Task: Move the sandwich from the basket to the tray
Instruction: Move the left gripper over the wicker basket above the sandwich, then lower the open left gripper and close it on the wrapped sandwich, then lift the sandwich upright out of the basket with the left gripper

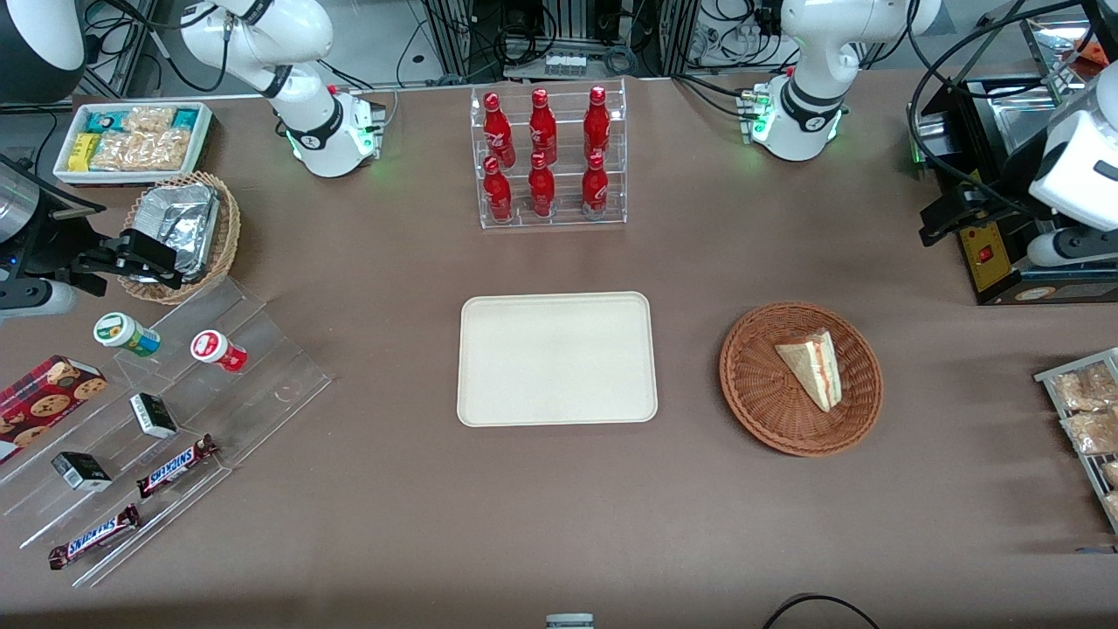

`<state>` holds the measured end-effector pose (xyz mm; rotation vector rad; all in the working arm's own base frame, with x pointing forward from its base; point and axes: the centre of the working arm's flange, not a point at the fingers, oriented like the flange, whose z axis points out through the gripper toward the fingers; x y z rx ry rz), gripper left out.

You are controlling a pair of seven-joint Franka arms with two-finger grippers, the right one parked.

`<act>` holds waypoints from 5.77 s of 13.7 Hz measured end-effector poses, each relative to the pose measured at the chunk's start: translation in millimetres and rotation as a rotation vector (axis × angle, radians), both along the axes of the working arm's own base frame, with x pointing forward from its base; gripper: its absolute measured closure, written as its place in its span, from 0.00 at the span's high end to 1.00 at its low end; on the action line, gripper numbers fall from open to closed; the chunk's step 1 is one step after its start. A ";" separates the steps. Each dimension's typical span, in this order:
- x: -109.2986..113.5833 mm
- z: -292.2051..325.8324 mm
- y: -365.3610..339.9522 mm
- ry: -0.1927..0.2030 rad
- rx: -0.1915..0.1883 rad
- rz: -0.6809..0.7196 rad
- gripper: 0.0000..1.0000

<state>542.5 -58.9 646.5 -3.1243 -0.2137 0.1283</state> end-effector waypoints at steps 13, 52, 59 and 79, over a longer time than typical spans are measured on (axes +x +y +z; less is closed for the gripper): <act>-3.9 -94.3 -2.9 0.057 0.009 -0.004 1.00; -13.4 -373.9 -19.7 -0.105 -0.014 0.402 0.80; -15.7 -377.3 -17.1 -0.124 -0.020 0.407 0.16; -32.2 -237.0 -155.8 -0.052 0.102 -0.075 0.13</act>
